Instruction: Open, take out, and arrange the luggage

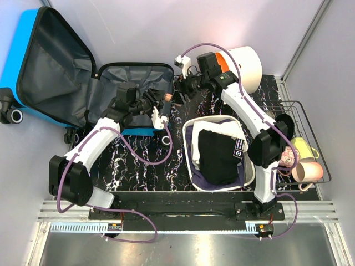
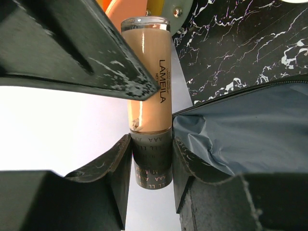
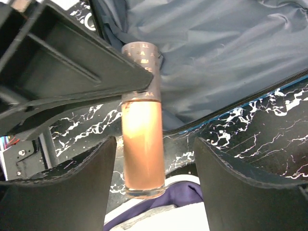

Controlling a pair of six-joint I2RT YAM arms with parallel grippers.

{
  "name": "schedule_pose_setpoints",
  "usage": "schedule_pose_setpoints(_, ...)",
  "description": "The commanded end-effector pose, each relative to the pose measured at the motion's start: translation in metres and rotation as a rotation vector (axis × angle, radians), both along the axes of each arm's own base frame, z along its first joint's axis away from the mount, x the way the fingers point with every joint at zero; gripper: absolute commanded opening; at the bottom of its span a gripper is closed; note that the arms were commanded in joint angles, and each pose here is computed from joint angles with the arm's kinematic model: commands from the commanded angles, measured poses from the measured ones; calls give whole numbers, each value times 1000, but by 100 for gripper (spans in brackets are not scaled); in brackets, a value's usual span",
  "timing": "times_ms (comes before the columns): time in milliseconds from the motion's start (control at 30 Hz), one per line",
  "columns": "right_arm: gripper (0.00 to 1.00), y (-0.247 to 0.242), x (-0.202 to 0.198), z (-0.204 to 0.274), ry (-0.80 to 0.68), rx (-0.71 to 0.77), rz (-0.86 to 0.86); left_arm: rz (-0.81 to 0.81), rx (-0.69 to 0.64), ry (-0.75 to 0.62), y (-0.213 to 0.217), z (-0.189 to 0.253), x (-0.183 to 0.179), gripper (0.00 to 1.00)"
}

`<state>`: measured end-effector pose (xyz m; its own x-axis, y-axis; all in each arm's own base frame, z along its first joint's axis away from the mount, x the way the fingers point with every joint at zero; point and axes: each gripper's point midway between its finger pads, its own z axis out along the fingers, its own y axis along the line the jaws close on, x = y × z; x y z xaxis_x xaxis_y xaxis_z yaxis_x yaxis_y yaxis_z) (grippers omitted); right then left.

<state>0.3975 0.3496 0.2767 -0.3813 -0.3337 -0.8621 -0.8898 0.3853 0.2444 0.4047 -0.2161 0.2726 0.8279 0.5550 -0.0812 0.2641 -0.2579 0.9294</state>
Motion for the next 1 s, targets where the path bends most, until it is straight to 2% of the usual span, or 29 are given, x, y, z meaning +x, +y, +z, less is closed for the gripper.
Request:
schedule_pose_setpoints(0, 72, 8, 15, 14, -72, 11, -23, -72, -63, -132, -11, 42, -12, 0)
schedule_pose_setpoints(133, 63, 11, 20, 11, -82, 8, -30, -68, -79, -132, -12, 46, -11, 0)
schedule_pose_setpoints(167, 58, 11, 21, 11, -86, 10, -29, -65, -78, -133, -11, 46, -11, 0)
schedule_pose_setpoints(267, 50, 11, 20, 12, -90, 12, -15, -60, -81, -132, -11, 45, -9, 0)
schedule_pose_setpoints(367, 36, 11, 18, 10, -93, 8, -6, -49, -80, -143, -11, 45, -5, 0)
schedule_pose_setpoints(400, 22, 11, 18, 10, -96, 6, -4, -43, -81, -146, -10, 45, -3, 0)
schedule_pose_setpoints(467, 8, 11, 19, 10, -99, 4, -5, -35, -82, -152, -10, 44, 0, 0)
schedule_pose_setpoints(500, 2, 11, 19, 12, -105, 5, -6, -28, -80, -155, -9, 44, 2, 4)
schedule_pose_setpoints(533, 0, 10, 20, 12, -105, 2, -13, -24, -83, -160, -9, 44, 3, 12)
schedule_pose_setpoints(567, 0, 10, 19, 14, -113, 1, -14, -10, -79, -156, -7, 41, 6, 25)
schedule_pose_setpoints(600, 0, 9, 22, 15, -117, -1, -23, -3, -78, -157, -7, 39, 7, 53)
schedule_pose_setpoints(667, 0, 3, 29, 18, -130, -6, -52, 23, -73, -149, -1, 34, 10, 70)
schedule_pose_setpoints(700, 0, 2, 33, 24, -138, 1, -70, 31, -69, -150, 3, 33, 12, 89)
schedule_pose_setpoints(733, 0, -2, 39, 24, -140, -4, -99, 43, -84, -196, 6, 43, 16, 98)
schedule_pose_setpoints(833, 0, -19, 60, 40, -159, 15, -183, 90, -122, -212, 20, 52, 24, 99)
schedule_pose_setpoints(967, 0, -45, 86, 73, -213, 56, -310, 144, -170, -153, 35, 56, 27, 99)
